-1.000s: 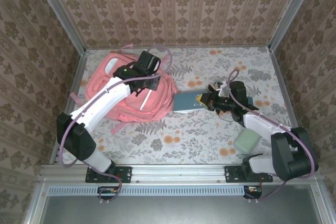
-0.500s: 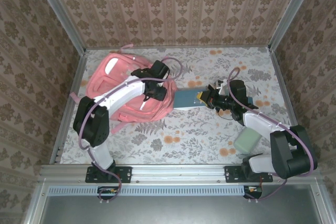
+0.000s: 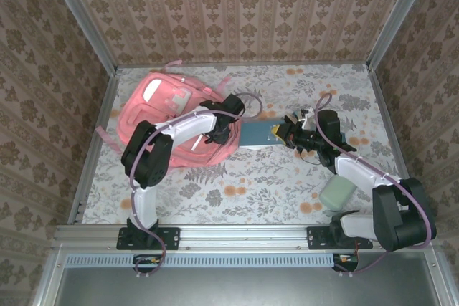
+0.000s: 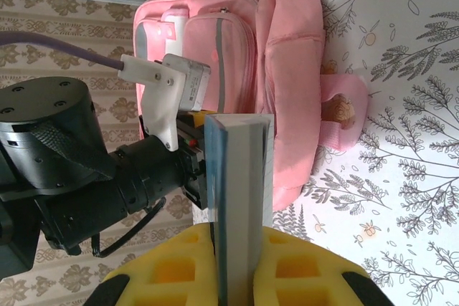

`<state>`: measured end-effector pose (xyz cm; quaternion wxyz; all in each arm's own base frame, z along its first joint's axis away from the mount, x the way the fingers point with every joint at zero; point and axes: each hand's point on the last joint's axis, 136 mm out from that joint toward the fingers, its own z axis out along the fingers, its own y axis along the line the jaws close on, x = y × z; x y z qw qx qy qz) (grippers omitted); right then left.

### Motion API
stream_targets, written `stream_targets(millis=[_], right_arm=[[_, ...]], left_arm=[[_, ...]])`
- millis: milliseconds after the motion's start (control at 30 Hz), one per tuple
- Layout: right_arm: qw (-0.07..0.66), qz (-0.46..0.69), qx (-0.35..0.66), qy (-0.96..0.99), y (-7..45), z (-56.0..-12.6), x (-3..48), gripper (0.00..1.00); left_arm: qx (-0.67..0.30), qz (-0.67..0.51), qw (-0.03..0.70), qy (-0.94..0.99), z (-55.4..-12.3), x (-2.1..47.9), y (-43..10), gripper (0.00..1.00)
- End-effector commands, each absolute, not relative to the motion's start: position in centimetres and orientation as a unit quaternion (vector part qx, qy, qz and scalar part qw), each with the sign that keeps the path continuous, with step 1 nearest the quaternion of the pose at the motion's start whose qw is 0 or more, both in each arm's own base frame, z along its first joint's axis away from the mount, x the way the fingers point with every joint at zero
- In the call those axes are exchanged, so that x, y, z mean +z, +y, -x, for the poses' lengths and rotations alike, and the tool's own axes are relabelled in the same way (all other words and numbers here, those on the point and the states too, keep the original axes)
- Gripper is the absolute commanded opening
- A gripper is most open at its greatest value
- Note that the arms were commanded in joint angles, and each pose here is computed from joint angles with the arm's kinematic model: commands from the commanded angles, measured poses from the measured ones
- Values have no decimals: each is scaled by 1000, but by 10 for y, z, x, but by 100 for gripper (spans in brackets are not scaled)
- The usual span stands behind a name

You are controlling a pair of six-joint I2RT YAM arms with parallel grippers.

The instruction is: Pack books, pencil case, and school supplies into a backpack

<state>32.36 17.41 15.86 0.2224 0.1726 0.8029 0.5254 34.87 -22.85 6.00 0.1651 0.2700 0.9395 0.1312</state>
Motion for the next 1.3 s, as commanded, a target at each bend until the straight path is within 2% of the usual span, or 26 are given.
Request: stream_targets(millis=[0, 233, 467, 700, 1000, 1267], right_arm=[[237, -162, 531, 797, 174, -324, 166, 0], [233, -164, 536, 795, 177, -326, 163, 0], [223, -162, 554, 786, 195, -336, 161, 0], [213, -159, 570, 777, 229, -359, 163, 0], [197, -160, 614, 747, 303, -406, 169, 0], [176, -193, 603, 754, 378, -448, 130, 0]], left_arm=[[200, -270, 165, 927, -358, 60, -205, 0], [128, -229, 238, 935, -362, 126, -214, 0], [-24, -165, 297, 940, -356, 206, -221, 0], [-155, -125, 327, 924, -347, 259, -219, 0], [-235, -98, 337, 906, -341, 287, -219, 0], [-257, -97, 325, 905, -339, 285, -225, 0]])
